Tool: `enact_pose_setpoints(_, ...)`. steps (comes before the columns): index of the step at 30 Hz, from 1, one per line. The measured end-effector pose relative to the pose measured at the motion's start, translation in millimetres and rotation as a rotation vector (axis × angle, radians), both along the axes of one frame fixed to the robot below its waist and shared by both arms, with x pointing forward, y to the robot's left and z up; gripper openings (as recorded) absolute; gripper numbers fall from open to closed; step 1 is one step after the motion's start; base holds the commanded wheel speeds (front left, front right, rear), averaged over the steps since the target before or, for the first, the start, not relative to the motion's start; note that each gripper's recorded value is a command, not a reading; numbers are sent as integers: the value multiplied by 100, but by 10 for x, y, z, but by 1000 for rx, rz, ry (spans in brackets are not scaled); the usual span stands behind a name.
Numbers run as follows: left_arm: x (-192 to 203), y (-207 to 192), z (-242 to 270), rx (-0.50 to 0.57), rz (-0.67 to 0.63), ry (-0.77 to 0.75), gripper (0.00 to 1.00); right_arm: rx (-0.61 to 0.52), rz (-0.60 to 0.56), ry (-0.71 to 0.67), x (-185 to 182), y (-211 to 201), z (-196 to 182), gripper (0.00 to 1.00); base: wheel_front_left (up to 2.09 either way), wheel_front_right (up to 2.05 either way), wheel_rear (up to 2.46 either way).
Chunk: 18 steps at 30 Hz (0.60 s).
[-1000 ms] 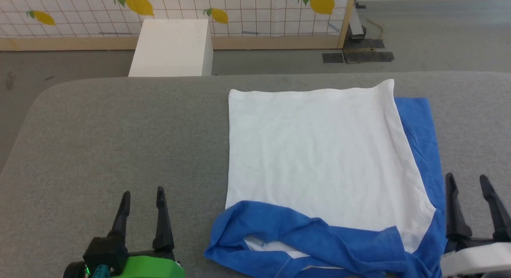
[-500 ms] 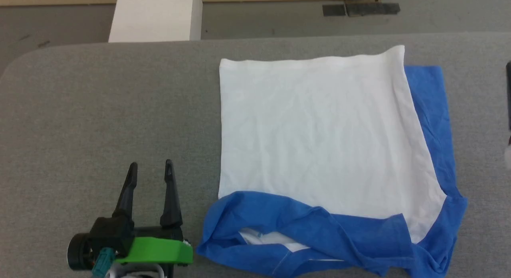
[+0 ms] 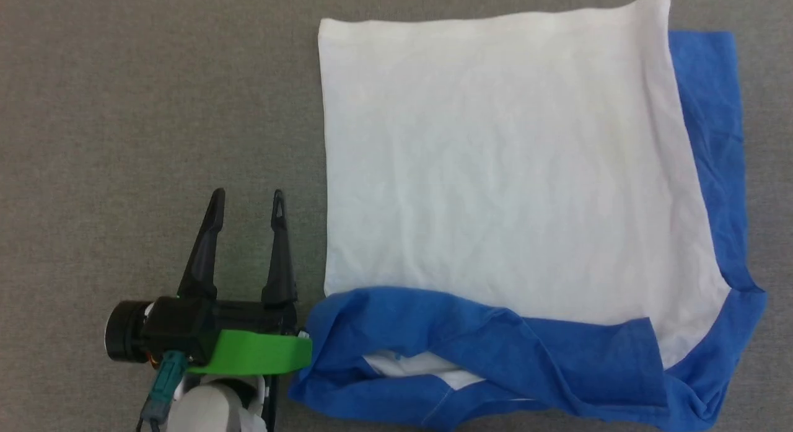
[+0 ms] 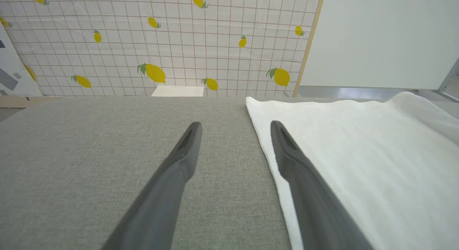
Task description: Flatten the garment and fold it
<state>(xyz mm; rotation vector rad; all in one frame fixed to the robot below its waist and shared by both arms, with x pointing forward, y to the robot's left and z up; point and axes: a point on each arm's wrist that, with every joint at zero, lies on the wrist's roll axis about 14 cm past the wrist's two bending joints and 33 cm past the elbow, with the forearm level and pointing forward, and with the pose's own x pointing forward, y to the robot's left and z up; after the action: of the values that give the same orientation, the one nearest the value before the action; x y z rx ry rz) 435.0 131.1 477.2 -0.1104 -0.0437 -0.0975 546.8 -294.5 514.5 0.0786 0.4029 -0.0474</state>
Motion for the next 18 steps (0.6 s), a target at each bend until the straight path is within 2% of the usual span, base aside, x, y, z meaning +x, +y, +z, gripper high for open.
enact_pose_setpoints(10,111,-24,-334,5,-14,72,100,82,-65,363,109,-103,-904,100,0,0,0)
enact_pose_setpoints(18,91,57,-488,15,12,117,100,113,-58,480,149,43,-1315,100,0,0,0)
